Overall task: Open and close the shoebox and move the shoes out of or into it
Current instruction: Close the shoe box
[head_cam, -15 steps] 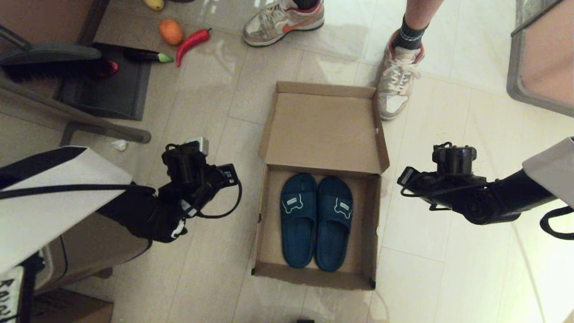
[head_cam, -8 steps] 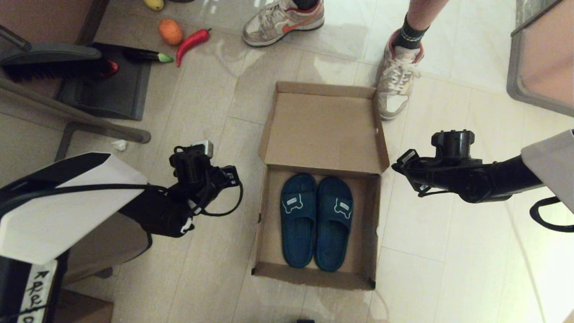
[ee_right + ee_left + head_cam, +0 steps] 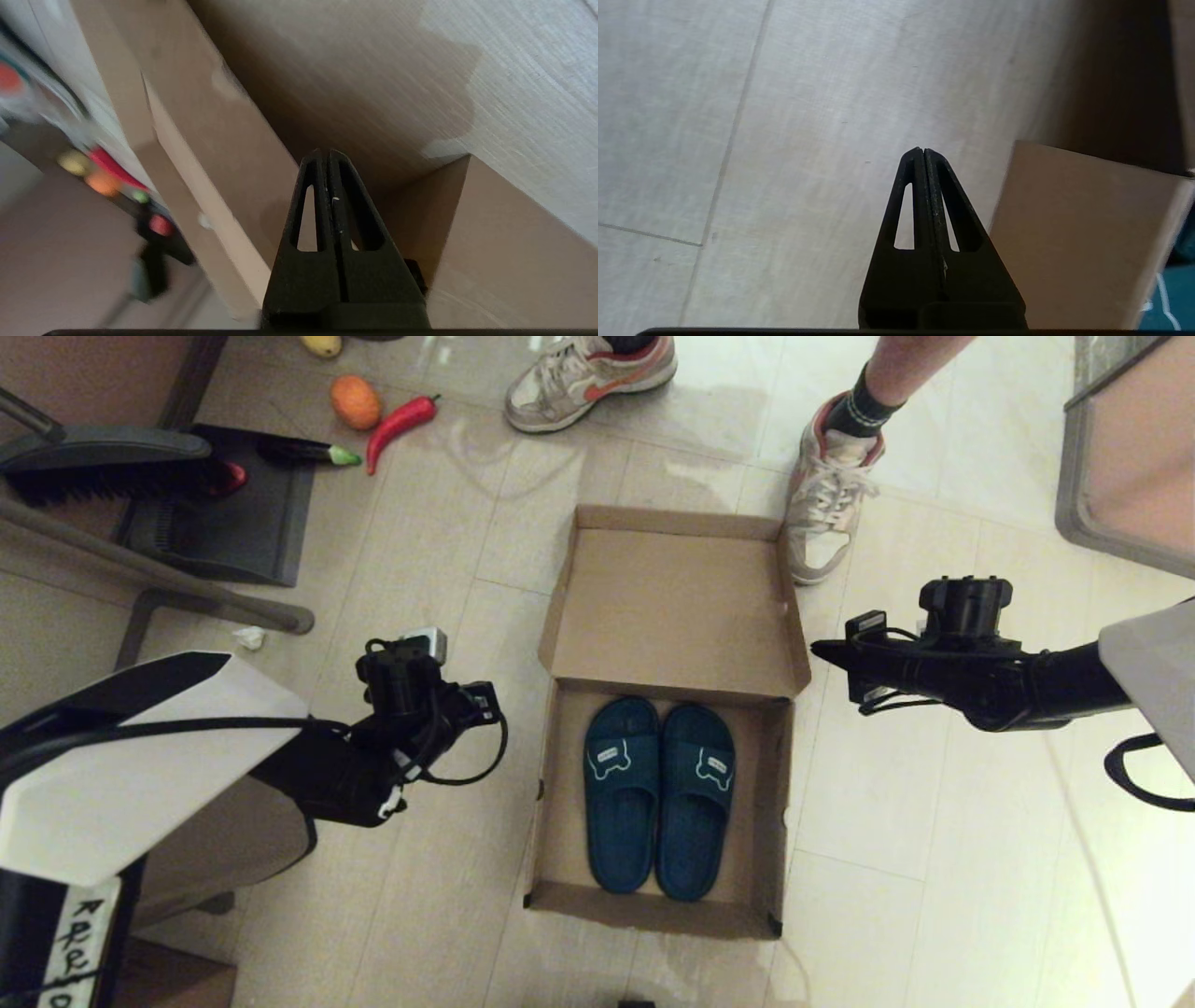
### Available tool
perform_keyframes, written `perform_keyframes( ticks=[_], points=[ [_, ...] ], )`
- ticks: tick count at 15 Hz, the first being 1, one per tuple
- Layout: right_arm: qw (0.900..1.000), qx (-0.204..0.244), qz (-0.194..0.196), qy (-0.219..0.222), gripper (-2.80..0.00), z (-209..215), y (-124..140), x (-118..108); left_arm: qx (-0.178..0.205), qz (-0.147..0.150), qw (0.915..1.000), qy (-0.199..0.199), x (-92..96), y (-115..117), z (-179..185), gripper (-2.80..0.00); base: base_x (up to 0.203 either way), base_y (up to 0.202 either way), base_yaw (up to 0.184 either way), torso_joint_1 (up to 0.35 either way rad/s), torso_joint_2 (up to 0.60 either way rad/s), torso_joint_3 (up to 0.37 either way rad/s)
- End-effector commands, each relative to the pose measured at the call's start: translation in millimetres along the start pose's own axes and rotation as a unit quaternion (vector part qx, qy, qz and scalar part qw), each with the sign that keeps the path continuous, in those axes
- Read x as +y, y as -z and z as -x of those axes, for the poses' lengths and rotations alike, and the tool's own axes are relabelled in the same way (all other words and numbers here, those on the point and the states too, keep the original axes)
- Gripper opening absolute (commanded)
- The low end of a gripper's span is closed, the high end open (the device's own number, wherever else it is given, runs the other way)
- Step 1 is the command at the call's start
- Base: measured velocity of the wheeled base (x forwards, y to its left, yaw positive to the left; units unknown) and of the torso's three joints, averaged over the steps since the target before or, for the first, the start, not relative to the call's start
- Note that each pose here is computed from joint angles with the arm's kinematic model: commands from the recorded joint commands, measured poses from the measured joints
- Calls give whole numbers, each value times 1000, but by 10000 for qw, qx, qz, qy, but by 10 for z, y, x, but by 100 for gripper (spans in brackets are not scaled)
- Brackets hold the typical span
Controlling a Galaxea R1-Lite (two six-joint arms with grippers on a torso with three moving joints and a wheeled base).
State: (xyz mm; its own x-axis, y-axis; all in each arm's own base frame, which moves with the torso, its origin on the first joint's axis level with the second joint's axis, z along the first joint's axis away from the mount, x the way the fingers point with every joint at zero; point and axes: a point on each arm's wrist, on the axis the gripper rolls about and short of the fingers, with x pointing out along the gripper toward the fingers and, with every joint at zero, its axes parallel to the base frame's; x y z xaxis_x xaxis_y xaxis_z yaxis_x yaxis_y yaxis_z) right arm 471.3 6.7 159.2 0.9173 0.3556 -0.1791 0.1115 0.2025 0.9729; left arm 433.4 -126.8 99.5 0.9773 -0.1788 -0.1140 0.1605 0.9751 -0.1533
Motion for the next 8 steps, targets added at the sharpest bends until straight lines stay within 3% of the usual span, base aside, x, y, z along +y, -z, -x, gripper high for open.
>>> perform_keyframes(
  ticks=[1, 6, 8],
  points=[
    [9996, 24, -284, 2, -280, -39, -7, -39, -6, -1, 10000, 65, -70, 28, -11, -280, 0, 0, 0, 0, 0, 0],
    [9965, 115, -822, -85, -280, -232, -57, -131, 60, -13, 9999, 122, -119, 21, -21, -280, 0, 0, 0, 0, 0, 0],
    [9920, 177, -1236, -187, -280, -338, -91, -153, 28, -10, 9999, 146, -148, -18, -85, -280, 0, 0, 0, 0, 0, 0]
  ],
)
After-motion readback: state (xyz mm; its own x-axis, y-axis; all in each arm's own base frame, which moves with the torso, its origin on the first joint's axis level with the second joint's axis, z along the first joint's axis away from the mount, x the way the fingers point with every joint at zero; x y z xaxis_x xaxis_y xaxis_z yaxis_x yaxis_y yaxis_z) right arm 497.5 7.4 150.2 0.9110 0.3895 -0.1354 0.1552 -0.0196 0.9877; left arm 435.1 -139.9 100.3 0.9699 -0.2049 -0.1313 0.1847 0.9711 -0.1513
